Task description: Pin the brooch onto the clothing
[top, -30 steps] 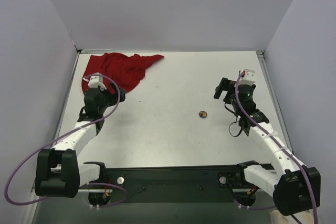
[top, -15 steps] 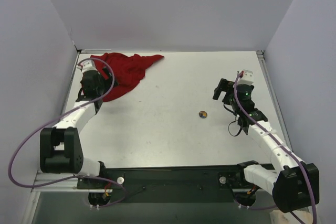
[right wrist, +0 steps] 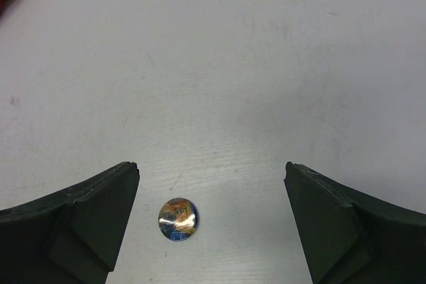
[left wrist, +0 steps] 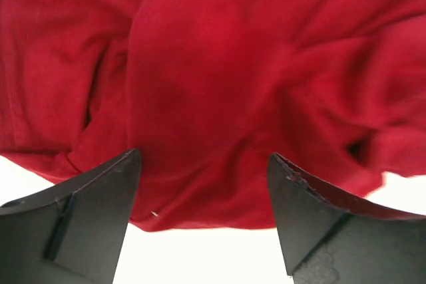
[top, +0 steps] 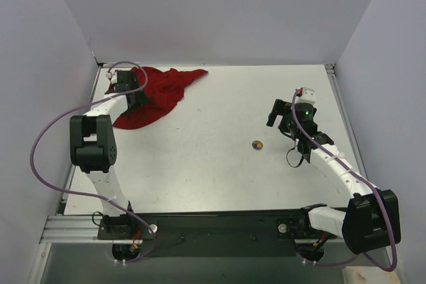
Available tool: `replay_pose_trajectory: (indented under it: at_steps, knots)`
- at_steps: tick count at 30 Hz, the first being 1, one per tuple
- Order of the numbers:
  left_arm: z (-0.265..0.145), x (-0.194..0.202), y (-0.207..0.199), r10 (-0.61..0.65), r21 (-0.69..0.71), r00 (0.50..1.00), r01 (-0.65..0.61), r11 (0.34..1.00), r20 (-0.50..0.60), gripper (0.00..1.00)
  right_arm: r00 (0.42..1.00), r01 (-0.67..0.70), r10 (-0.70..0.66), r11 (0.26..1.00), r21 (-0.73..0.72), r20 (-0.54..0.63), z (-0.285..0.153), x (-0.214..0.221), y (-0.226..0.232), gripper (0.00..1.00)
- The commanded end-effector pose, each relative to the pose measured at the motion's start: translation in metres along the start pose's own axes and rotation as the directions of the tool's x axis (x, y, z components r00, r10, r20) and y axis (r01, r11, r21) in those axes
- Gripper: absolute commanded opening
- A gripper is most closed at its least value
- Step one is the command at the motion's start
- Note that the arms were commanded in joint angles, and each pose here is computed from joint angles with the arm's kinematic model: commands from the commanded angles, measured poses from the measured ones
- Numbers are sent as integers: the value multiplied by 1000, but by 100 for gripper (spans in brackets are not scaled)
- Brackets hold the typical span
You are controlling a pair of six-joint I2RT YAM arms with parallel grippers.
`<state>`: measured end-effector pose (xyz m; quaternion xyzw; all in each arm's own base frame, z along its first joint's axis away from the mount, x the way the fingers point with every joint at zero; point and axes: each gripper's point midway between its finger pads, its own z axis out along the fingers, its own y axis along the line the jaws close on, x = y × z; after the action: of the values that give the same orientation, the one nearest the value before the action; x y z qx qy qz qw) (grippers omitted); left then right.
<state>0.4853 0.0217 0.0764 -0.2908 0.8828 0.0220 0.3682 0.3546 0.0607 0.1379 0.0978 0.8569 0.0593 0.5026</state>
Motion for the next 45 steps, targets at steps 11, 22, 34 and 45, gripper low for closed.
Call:
replay_pose_trajectory:
  at_steps: [11,22,34,45]
  knots:
    - [-8,-15,-3,40,10,999,-40,999,-28,0,999,-20,22,997,-71,24,-10,-20,18,100]
    - [-139,54,-99,442,64,881,-457,887,167,0,999,-27,29,992,-122,16,-24,-22,27,100]
    - [-225,178,-125,565,269,790,-612,743,237,67,997,-5,-6,990,-142,-75,-14,0,33,99]
    - [-220,113,-93,319,431,933,-359,828,166,97,923,15,-126,955,-295,-363,17,74,97,54]
